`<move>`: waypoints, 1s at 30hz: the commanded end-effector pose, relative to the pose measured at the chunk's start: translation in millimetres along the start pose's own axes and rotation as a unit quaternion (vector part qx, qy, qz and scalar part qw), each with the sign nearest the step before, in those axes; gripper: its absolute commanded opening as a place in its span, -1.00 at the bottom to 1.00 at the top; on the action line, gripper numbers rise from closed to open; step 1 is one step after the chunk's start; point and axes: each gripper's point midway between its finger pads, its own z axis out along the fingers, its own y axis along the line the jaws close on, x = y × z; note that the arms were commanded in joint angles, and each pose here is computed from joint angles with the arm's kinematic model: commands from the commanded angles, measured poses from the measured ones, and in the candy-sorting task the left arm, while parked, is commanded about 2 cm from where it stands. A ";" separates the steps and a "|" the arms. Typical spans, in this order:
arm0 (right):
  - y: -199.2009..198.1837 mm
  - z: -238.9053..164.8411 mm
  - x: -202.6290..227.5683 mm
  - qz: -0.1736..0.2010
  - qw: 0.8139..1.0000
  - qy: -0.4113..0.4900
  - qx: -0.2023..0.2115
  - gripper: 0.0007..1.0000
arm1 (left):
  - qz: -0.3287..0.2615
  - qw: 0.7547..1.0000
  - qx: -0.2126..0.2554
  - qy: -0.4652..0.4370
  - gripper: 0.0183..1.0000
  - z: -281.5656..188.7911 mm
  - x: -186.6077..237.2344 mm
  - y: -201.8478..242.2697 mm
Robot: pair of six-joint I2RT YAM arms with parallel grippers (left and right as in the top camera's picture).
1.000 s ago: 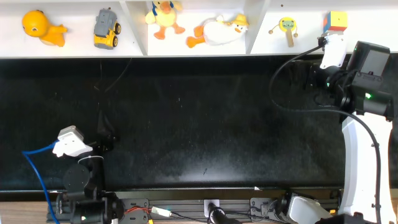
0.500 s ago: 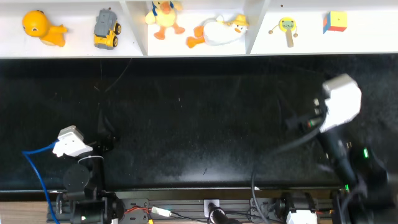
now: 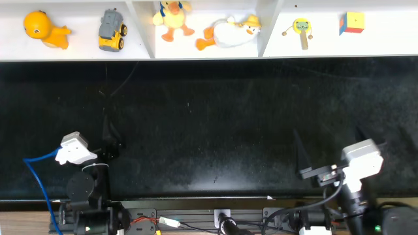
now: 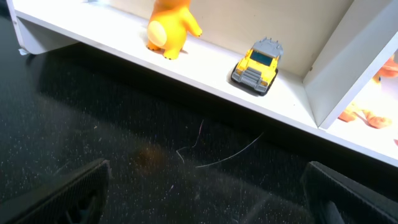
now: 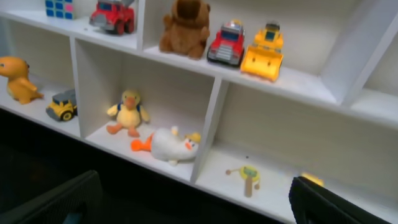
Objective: Store Toys
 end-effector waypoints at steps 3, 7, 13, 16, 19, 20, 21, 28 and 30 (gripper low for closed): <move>7.1 9.3 54.5 0.150 0.989 -0.018 0.000 0.99 | 0.010 1.000 0.005 -0.002 1.00 -0.1 0.3 -1.1; 11.7 21.3 75.6 0.173 0.984 -0.050 -0.012 0.99 | 0.010 1.000 0.005 -0.002 1.00 -0.1 0.2 -1.1; 9.4 40.1 106.1 0.165 0.983 -0.083 -0.003 0.99 | 0.010 1.000 0.005 -0.002 1.00 -0.1 0.2 -1.1; 11.4 49.0 118.0 0.165 0.982 -0.091 -0.008 0.99 | 0.010 1.000 0.005 -0.002 0.99 -0.1 0.2 -1.1; 14.3 54.6 125.0 0.166 0.981 -0.104 -0.015 0.99 | 0.011 1.000 0.005 -0.002 1.00 -0.1 0.3 -1.1; 15.2 57.1 129.1 0.179 0.978 -0.109 -0.019 0.99 | 0.010 1.000 0.005 -0.002 1.00 -0.1 0.2 -1.1; 15.5 58.7 132.4 0.186 0.976 -0.112 -0.020 0.99 | 0.010 1.000 0.005 -0.002 0.99 -0.1 0.3 -1.1; 18.5 70.4 172.2 0.255 0.963 -0.082 -0.020 0.99 | 0.010 1.000 0.005 -0.002 1.00 -0.1 0.3 -1.1; 19.0 71.3 178.0 0.257 0.964 -0.070 -0.018 0.99 | 0.010 1.000 0.005 -0.002 1.00 -0.1 0.2 -1.1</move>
